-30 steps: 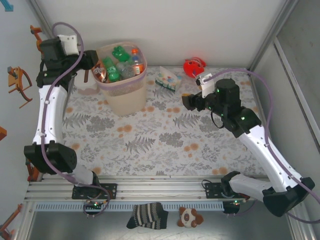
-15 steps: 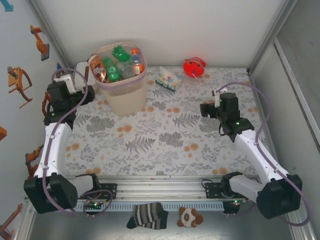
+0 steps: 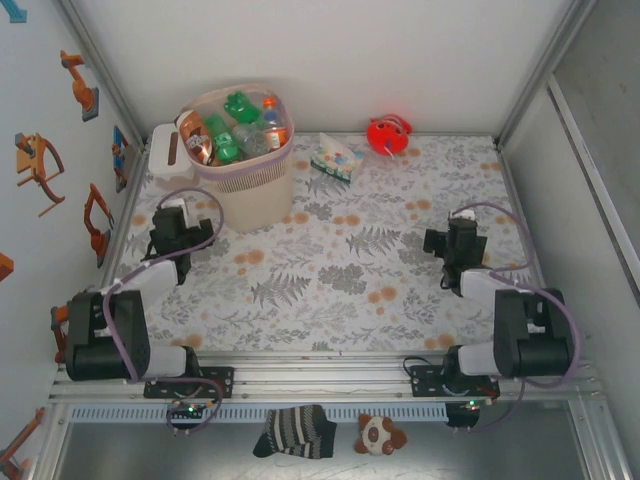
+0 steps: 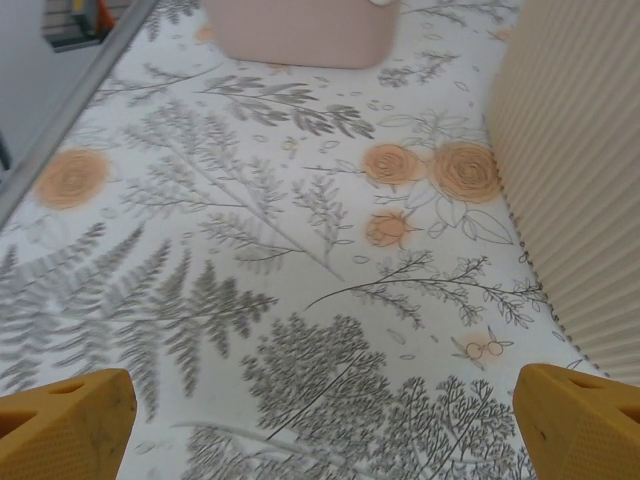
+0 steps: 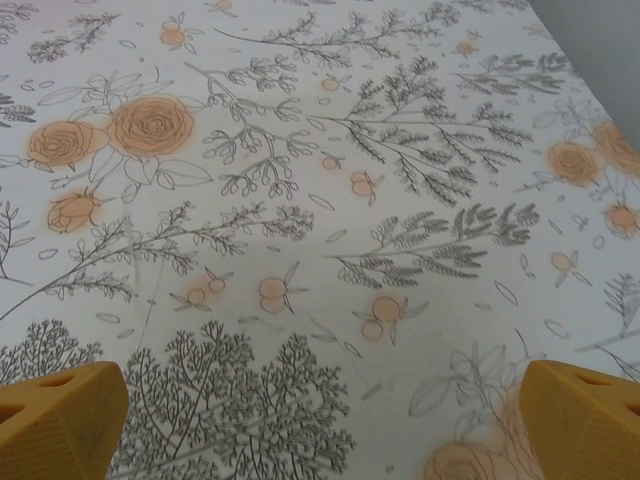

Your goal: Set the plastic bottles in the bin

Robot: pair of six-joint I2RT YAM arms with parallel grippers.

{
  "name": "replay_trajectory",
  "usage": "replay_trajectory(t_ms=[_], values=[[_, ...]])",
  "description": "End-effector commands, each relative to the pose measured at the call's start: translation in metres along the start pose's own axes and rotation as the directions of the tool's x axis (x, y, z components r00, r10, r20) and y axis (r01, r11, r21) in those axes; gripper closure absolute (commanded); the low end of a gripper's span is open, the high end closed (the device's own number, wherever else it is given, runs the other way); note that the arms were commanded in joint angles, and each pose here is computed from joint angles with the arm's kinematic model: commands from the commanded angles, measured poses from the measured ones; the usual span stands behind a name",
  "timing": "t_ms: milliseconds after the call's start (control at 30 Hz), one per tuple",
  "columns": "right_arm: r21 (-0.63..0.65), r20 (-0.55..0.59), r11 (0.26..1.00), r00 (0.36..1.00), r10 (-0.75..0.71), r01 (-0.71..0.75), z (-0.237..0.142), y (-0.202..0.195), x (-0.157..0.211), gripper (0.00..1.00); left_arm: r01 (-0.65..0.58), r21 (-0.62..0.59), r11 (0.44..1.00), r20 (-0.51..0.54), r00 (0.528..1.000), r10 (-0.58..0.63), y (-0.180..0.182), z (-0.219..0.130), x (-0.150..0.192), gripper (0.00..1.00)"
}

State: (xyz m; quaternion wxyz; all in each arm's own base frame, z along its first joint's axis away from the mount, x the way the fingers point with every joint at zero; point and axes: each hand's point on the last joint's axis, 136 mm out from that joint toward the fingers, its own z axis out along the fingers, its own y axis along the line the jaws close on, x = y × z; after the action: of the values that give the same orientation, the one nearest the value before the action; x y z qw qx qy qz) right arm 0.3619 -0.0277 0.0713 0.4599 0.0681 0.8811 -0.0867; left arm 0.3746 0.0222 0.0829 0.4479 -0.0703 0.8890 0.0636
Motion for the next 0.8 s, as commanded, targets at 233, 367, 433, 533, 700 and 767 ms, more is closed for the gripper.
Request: replay_trajectory(t_ms=[233, 367, 433, 533, 700, 767], values=[[-0.11, 0.245, 0.994, 0.969, 0.035, -0.008, 0.008, 0.008, -0.033, 0.01, -0.044, 0.13, 0.99, 0.253, 0.967, 0.01, -0.025, 0.011, -0.013, 0.04], [-0.126, 0.24, 0.992, 0.97, 0.02, 0.011, 0.013, 0.012, -0.03, 0.02, -0.05, 0.161, 0.986, 0.23, 0.973, 0.012, -0.029, 0.012, -0.012, 0.04], [-0.126, 0.23, 0.992, 0.973, 0.025, 0.005, 0.014, 0.012, -0.031, 0.01, -0.05, 0.161, 0.986, 0.223, 0.975, 0.013, -0.029, 0.013, -0.011, 0.04], [-0.124, 0.229, 0.992, 0.973, 0.025, 0.004, 0.014, 0.011, -0.031, 0.01, -0.049, 0.158, 0.986, 0.224, 0.974, 0.013, -0.028, 0.013, -0.011, 0.04], [-0.128, 0.224, 0.992, 0.974, 0.031, -0.002, 0.015, 0.011, -0.032, 0.01, -0.057, 0.142, 0.988, 0.233, 0.972, 0.022, -0.028, 0.012, -0.011, 0.04], [-0.128, 0.224, 0.992, 0.974, 0.031, -0.002, 0.015, 0.011, -0.032, 0.01, -0.057, 0.14, 0.989, 0.234, 0.972, 0.022, -0.028, 0.011, -0.012, 0.04]])
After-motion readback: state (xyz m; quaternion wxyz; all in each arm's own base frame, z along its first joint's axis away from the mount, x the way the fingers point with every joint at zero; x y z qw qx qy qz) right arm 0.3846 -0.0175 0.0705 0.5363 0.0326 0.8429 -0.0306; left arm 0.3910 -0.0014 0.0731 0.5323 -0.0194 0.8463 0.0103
